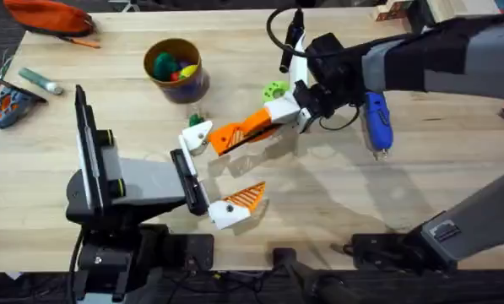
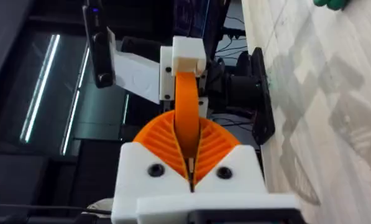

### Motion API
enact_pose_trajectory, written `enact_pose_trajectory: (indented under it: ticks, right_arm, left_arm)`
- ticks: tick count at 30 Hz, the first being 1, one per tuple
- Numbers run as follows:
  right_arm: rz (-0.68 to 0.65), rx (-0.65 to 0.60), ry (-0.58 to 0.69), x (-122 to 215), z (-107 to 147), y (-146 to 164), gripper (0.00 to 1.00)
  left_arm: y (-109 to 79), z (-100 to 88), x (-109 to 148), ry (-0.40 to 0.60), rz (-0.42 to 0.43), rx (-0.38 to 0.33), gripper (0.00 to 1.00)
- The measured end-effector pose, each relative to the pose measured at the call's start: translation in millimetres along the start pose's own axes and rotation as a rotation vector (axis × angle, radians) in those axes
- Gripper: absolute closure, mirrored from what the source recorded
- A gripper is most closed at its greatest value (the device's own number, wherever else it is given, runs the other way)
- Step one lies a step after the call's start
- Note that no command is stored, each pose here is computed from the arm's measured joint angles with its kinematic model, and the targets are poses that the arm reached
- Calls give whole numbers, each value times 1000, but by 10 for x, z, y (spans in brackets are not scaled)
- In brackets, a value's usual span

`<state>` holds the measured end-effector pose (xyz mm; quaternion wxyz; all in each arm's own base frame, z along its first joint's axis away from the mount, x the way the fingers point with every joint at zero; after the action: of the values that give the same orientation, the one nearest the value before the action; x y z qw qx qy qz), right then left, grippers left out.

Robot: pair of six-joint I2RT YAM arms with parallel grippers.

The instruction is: Pick up the gripper from the table and insert it into the empty holder that is missing its gripper. Then pick up a screw, insert it into the mounting hole, and use the screwdriver to tighten it. Finally, clean up the table by picking up the vegetable and placing it into the bucket.

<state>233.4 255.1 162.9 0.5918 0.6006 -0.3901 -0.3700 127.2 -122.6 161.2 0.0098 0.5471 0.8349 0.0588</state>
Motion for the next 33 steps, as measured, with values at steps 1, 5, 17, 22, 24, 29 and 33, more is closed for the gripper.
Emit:
enact_pose_trajectory:
  ticks: [1,5,17,22,24,29,33]
  right_arm:
    - [0,-2,0,0,-1,0,997]
    - [-1,-2,2,-6,-11,-14,997]
    - [-3,4,6,-22,-25,-34,997]
    - [-3,26,8,-27,-40,-31,997]
    - [-3,26,9,-32,-38,-31,997]
    - [-3,42,21,-72,-33,-26,997]
    - [-4,42,32,-107,-20,-25,997]
  left_arm:
    - [0,0,0,0,0,0,15]
    - [0,0,0,0,0,0,14]
    - [0,1,0,0,0,1,15]
    - [0,0,0,0,0,3,16]
    - [0,2,0,0,0,4,15]
    - [0,1,0,0,0,3,15]
    - [0,0,0,0,0,3,15]
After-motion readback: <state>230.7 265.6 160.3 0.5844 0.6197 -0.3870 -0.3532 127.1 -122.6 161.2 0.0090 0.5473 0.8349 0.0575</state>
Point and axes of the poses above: each hand's point on the last joint's axis, 136 mm out from that joint toward the fingers, its own x axis back along the fingers, its own y axis along the line the jaws close on, z = x × y, the point moved 4 cm from there along x, back along the fingers, and after that the axes turned 7 degrees about -x, right-handed, at the moved point
